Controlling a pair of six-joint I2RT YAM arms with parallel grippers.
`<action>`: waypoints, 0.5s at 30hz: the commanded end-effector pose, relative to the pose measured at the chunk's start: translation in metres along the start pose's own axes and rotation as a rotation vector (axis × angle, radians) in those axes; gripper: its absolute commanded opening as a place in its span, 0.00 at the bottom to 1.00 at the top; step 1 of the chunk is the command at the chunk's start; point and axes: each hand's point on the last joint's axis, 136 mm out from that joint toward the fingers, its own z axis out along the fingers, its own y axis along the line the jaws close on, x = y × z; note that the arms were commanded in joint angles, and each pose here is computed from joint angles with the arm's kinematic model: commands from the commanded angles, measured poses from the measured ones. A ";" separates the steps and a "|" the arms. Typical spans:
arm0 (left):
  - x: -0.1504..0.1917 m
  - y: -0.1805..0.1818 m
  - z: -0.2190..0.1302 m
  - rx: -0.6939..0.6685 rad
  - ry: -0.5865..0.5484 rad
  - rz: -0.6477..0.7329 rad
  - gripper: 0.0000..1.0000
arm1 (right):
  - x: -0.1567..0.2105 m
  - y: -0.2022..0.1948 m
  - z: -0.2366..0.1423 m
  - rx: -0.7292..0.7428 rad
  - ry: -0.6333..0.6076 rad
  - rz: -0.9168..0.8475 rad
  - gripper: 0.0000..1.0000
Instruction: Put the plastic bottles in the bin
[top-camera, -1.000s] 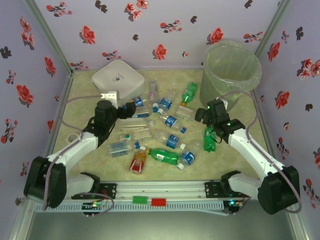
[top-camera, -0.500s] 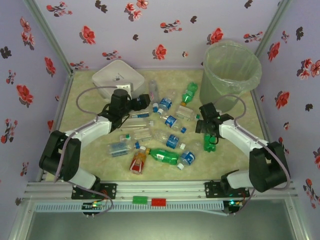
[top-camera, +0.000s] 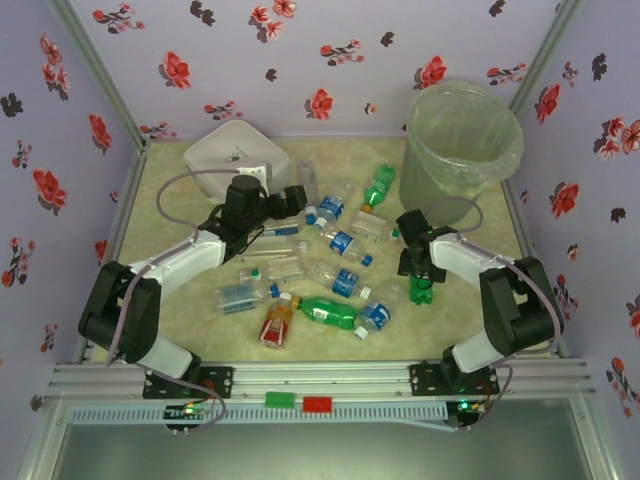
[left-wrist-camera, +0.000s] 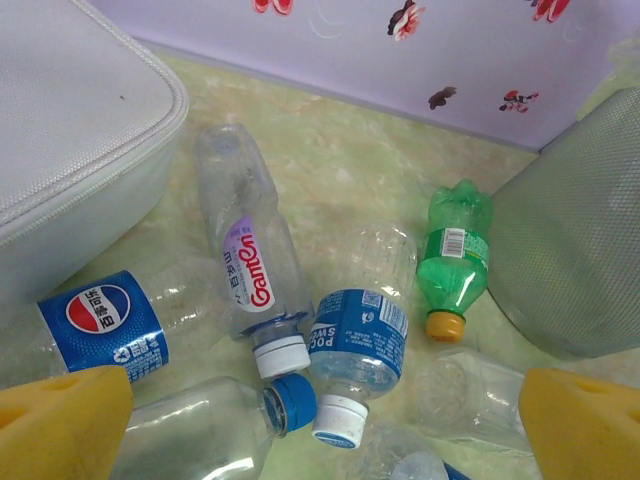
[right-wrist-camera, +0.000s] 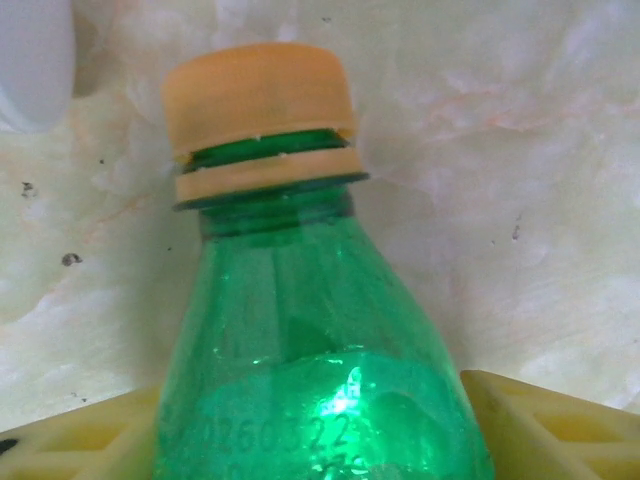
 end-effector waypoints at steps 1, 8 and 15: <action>0.003 -0.001 -0.001 -0.009 0.027 0.020 1.00 | 0.001 -0.002 -0.001 0.002 -0.001 0.016 0.61; 0.013 0.006 -0.004 -0.035 0.061 0.052 1.00 | -0.006 0.001 -0.016 -0.036 -0.033 -0.005 0.43; 0.012 0.037 -0.015 -0.176 0.023 0.044 1.00 | -0.036 0.024 -0.068 -0.193 -0.125 -0.012 0.39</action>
